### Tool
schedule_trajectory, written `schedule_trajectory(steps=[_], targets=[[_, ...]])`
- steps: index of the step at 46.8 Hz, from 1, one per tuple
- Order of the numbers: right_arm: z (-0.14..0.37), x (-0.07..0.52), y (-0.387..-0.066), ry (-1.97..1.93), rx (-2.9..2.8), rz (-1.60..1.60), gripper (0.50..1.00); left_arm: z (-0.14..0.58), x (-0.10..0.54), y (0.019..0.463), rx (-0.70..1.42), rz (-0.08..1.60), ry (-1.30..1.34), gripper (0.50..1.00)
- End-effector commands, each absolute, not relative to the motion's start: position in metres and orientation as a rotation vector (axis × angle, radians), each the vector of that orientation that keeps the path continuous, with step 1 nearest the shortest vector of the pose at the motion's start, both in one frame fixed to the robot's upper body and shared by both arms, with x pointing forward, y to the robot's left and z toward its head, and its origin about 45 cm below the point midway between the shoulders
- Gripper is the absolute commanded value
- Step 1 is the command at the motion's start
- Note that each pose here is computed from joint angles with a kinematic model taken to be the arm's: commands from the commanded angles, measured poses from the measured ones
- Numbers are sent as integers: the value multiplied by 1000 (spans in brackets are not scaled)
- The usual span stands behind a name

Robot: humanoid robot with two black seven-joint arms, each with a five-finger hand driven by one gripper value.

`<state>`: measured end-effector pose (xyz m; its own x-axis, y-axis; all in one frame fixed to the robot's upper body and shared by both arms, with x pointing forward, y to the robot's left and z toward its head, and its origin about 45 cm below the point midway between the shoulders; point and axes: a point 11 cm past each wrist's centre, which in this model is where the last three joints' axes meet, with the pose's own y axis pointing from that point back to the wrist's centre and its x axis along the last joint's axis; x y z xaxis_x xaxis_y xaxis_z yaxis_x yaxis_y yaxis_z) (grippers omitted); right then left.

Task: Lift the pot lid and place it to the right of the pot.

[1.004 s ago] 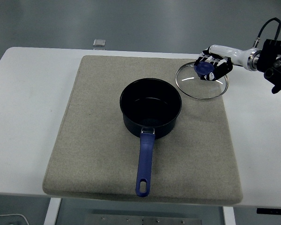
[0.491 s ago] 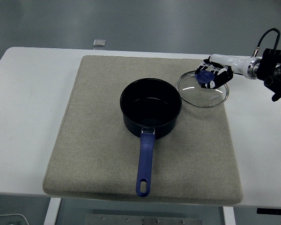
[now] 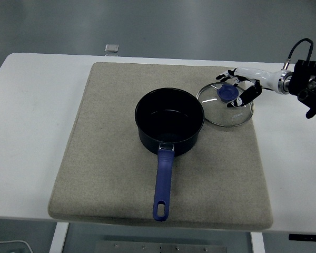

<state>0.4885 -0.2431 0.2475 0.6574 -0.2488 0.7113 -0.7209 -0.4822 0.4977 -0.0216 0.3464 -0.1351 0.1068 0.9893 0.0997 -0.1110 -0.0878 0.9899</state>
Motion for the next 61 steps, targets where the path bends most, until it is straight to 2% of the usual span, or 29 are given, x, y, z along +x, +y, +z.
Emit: schedule_trajectory(steps=[1,15,24,38,61], targets=[[256,490,-238,-792,2094,699,907,-135,-22,346,1249,1243,1004,1000],[316,505,-239,-943,2246,635,905,-135,-22,346,1249,1243,1004,1000],[329,508,-233,-1093,2407,495,905,-135,-21,346,1248,1242,1002,1000],[322,508,-234,-1318,2581,172,903,-135,-22,346,1249,1242,1003,1000],[282,501,-245,-1598,2700,-386,905,-135,-22,346,1249,1243,1004,1000]])
